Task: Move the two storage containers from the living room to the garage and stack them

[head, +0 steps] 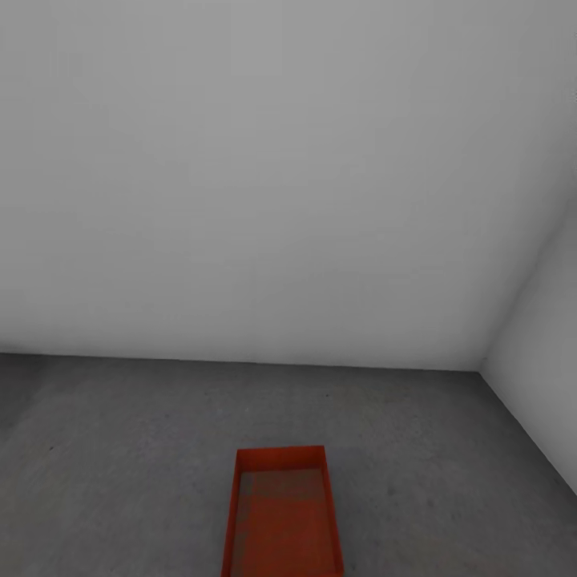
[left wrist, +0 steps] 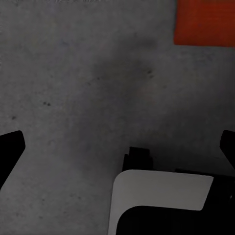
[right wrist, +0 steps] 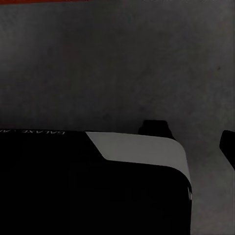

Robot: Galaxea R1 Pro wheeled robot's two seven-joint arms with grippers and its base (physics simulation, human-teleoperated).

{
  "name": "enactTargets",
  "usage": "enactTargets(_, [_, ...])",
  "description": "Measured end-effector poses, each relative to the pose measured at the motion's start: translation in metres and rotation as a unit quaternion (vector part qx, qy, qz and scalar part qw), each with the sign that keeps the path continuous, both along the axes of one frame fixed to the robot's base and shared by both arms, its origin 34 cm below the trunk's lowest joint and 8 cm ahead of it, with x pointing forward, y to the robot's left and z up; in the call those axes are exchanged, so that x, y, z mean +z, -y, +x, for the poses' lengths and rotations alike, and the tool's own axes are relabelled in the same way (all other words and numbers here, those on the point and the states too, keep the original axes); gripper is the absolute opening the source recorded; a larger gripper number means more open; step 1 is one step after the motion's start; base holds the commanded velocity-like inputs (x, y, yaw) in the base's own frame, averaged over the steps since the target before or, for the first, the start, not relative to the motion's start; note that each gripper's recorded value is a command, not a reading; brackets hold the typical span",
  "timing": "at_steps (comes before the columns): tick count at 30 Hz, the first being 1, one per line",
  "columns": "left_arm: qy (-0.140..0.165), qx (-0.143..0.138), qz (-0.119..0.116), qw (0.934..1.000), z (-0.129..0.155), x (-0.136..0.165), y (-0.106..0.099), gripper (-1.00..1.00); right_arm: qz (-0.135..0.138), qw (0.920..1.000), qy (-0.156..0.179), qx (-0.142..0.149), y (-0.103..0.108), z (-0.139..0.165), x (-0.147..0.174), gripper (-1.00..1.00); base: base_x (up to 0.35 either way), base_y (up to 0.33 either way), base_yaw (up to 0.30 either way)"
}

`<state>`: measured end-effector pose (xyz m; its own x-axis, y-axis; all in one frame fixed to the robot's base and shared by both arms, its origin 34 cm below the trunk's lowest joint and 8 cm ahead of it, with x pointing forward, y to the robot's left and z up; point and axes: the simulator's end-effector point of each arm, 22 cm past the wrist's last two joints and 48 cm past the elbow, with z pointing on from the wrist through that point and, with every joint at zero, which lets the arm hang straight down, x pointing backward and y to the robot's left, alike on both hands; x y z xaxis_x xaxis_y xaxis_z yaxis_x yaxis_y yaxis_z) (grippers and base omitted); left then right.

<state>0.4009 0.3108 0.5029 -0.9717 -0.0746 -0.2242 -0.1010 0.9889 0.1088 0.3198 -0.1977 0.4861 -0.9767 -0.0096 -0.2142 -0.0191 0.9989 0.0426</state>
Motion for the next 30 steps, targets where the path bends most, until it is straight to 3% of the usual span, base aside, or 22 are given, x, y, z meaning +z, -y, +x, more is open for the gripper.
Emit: enactTargets(30, [0.011, -0.001, 0.0, 0.9999, 0.0085, 0.0064, 0.0011, 1.0, -0.001, 0.9999, 0.012, -0.001, -0.0003, 0.009, 0.0046, 1.0, 0.0, 0.0, 0.0])
